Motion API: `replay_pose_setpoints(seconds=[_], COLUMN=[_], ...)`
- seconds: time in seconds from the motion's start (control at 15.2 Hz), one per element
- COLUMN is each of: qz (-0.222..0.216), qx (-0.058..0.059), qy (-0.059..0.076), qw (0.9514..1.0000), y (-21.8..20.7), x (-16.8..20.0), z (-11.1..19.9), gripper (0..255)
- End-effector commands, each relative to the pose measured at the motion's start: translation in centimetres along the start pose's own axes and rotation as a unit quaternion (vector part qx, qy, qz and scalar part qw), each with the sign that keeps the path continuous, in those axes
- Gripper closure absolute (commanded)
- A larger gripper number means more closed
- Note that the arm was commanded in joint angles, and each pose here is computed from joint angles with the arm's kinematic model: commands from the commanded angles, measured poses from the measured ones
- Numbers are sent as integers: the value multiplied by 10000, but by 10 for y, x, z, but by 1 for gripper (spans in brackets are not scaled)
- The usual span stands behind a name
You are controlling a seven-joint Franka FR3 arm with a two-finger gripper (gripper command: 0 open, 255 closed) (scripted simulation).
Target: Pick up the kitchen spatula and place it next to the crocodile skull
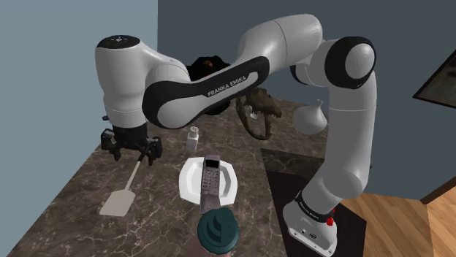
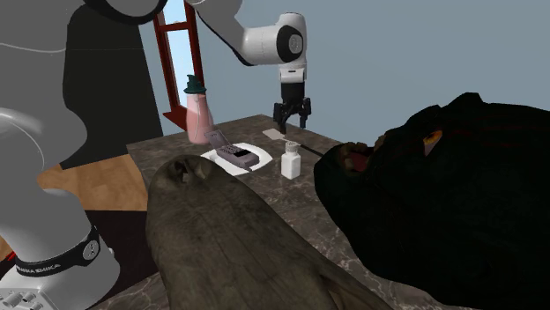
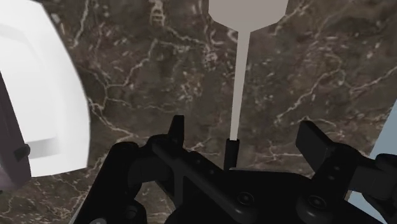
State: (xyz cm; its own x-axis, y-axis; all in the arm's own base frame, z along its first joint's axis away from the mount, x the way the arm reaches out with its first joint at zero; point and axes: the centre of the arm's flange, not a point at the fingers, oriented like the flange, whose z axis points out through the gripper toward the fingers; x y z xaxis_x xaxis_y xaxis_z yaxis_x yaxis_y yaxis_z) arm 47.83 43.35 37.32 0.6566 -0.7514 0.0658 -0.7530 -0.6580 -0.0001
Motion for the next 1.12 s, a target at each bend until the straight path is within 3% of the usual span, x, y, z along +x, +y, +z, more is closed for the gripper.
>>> replay_pose_setpoints(seconds=[0.0,0.26,0.79,0.86,1.06], qz=[23,23,23,23,23], qx=[1,1,0,0,0], qy=[3,3,3,3,3], qw=[10000,10000,10000,10000,10000], y=[-2,-2,-2,-2,-2], x=[0,0,0,0,0], z=[11,35,35,35,35], gripper=[0,0,0,255,255])
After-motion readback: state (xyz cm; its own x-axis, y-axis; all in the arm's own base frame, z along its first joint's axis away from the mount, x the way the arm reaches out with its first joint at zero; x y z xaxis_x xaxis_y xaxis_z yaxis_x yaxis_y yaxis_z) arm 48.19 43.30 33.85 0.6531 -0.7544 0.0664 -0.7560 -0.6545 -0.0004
